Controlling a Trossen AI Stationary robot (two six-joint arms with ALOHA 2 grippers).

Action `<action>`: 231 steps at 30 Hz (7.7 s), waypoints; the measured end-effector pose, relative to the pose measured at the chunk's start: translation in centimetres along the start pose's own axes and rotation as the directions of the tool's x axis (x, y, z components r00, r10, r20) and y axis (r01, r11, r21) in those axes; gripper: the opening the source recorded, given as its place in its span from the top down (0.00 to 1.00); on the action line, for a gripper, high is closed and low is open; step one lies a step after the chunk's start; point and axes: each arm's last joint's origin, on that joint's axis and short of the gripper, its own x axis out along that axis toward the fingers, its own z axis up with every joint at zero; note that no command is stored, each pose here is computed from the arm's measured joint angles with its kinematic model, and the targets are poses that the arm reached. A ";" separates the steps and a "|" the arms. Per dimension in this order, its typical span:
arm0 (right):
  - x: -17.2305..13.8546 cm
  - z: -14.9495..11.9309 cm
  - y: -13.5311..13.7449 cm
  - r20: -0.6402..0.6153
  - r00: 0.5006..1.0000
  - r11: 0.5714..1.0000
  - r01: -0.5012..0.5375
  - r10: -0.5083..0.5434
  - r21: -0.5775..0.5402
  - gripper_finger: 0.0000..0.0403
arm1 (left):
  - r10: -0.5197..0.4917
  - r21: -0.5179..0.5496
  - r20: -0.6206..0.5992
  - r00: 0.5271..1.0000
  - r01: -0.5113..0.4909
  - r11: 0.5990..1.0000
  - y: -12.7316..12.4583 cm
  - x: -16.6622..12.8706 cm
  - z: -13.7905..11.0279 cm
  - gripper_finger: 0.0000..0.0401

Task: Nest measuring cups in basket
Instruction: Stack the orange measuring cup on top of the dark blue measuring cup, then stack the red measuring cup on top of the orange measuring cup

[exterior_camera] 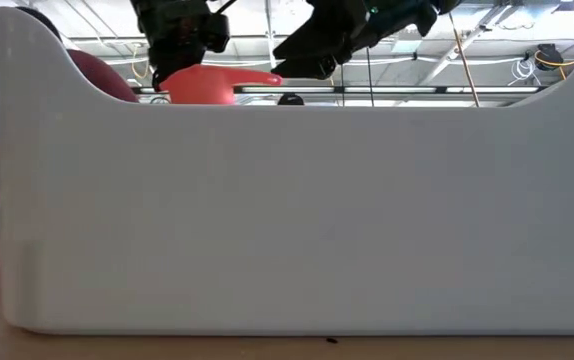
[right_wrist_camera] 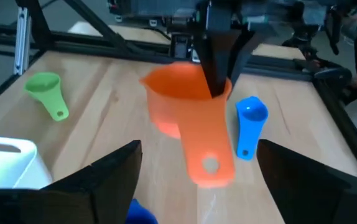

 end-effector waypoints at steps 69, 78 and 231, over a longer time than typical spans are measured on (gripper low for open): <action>2.0 -2.0 0.5 -0.160 0.984 0.996 -0.077 0.082 0.038 0.69 | -0.038 0.077 0.018 0.999 0.037 0.996 -1.5 0.5 0.0 0.80; 1.5 -3.4 0.8 -0.230 0.968 0.994 -0.085 0.098 0.065 0.69 | -0.006 0.101 0.155 0.988 -0.010 0.995 -1.4 -3.4 -0.8 0.80; -0.1 -4.3 1.9 -0.274 0.959 0.970 -0.004 0.072 0.243 1.00 | -0.150 0.198 0.537 0.830 0.048 0.979 -3.0 -3.0 -5.9 0.80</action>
